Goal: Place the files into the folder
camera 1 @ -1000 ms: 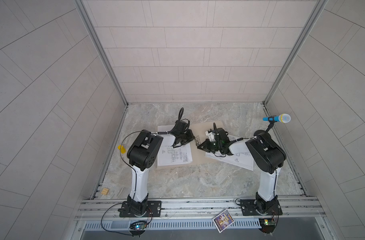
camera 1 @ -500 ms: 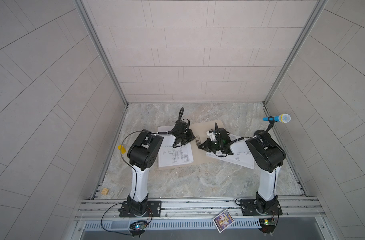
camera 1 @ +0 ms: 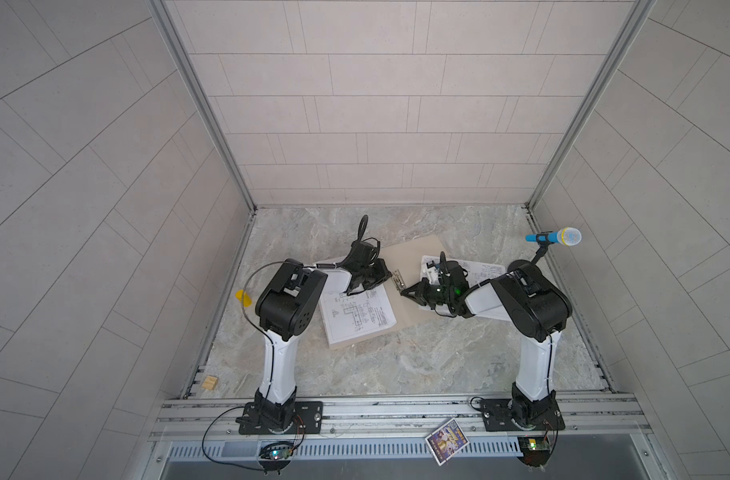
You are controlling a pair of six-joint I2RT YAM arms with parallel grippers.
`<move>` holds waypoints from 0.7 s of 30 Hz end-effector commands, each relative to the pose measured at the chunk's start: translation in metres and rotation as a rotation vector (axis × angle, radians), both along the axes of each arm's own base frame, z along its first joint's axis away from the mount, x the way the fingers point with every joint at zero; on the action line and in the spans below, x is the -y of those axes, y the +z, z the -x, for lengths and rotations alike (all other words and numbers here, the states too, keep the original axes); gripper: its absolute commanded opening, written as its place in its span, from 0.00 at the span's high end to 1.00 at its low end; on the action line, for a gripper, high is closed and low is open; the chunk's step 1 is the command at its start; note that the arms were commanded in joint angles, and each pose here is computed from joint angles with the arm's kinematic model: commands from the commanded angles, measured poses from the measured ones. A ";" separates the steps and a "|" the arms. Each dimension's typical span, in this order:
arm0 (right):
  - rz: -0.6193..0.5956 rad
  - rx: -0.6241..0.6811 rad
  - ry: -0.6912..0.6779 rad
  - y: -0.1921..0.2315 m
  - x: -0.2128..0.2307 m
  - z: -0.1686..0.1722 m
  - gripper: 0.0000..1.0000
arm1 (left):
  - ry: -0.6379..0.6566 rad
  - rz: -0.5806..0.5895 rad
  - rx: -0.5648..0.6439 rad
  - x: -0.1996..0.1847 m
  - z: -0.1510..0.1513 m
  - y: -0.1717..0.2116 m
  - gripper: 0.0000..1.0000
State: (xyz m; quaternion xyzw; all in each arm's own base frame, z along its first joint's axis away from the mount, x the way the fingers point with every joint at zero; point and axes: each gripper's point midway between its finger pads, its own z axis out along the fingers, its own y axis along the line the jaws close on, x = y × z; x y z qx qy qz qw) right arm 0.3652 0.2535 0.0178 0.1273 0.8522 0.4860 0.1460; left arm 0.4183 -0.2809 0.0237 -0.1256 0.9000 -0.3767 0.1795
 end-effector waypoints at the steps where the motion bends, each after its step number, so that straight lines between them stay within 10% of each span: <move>1: 0.277 -0.308 -0.166 -0.098 0.058 0.035 1.00 | -0.008 -0.073 -0.081 -0.008 0.015 -0.031 0.98; 21: 0.279 -0.272 -0.060 -0.075 0.016 0.044 1.00 | -0.060 -0.182 -0.090 0.001 0.012 -0.038 1.00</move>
